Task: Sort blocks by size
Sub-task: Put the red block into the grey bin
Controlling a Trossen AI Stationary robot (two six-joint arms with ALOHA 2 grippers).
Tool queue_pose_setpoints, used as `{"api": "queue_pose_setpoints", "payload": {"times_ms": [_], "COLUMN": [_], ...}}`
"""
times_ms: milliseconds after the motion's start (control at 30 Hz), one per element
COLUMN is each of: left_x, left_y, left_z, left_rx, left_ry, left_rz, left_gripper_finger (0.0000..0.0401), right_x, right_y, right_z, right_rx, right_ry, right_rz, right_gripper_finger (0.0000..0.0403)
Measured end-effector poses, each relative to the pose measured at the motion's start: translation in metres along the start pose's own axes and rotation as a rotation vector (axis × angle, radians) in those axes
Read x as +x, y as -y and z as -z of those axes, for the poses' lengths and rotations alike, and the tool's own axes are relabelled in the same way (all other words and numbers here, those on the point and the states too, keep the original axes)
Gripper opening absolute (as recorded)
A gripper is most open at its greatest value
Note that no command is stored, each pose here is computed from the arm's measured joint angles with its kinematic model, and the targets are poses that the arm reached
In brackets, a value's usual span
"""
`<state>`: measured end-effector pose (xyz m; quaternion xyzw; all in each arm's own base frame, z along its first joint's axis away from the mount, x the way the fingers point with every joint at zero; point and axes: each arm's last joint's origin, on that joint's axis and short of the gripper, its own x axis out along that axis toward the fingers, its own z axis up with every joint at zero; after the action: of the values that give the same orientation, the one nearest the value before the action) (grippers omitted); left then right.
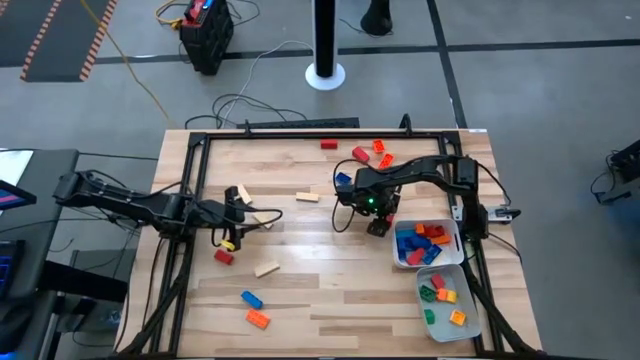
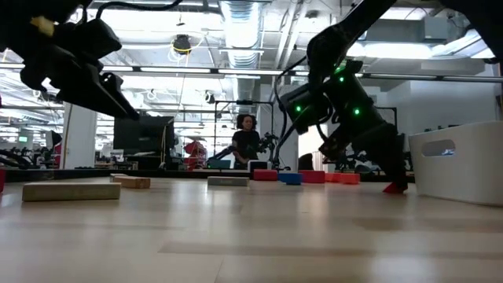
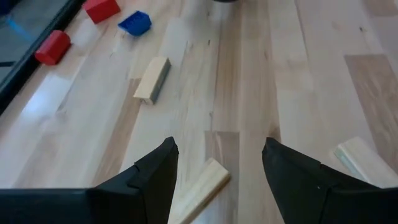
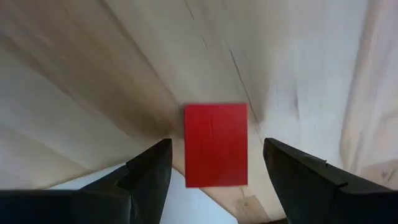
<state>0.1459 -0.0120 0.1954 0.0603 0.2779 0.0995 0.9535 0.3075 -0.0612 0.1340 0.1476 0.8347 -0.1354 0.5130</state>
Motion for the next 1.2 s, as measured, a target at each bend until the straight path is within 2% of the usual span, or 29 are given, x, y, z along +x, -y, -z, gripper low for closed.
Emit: {"api": "queue_pose_setpoints", "payload": {"times_ms": [200, 300, 467, 600, 733, 833, 933, 1067, 1200], "left_x": [0.0, 0.0, 0.0, 0.0, 0.0, 0.0, 0.0, 0.0, 0.0], "left_y": [0.002, 0.002, 0.002, 0.002, 0.001, 0.001, 0.001, 0.001, 0.001], "left_z": [0.001, 0.0, 0.0, 0.001, 0.001, 0.001, 0.001, 0.001, 0.001], "left_rx": [0.007, 0.009, 0.008, 0.009, 0.016, 0.013, 0.009, -0.01, -0.02], "left_ry": [-0.005, -0.004, -0.004, -0.007, -0.009, -0.01, -0.01, -0.01, -0.01], "left_rz": [0.008, 0.008, 0.008, 0.008, 0.007, 0.007, 0.007, 0.006, 0.005], "left_gripper_finger": [0.0224, 0.0224, 0.0224, 0.0224, 0.0224, 0.0224, 0.0224, 0.0224, 0.0224], "right_x": [0.002, 0.003, 0.002, -0.005, -0.048, -0.078, -0.093, -0.082, -0.055], "right_y": [0.0, 0.001, 0.004, 0.008, 0.006, 0.001, -0.009, -0.031, -0.061], "right_z": [-0.004, -0.004, -0.005, 0.003, 0.031, 0.066, 0.104, 0.148, 0.181], "right_rx": [-0.01, -0.012, -0.022, -0.023, -0.021, 0.016, 0.039, 0.094, 0.124], "right_ry": [0.01, 0.011, 0.008, 0.006, 0.211, 0.384, 0.521, 0.54, 0.448], "right_rz": [0.02, 0.02, 0.016, 0.042, 0.012, -0.027, -0.074, -0.136, -0.25], "right_gripper_finger": [0.0276, 0.0243, 0.0154, 0.0153, 0.0153, 0.0153, 0.0153, 0.0153, 0.0153]}}
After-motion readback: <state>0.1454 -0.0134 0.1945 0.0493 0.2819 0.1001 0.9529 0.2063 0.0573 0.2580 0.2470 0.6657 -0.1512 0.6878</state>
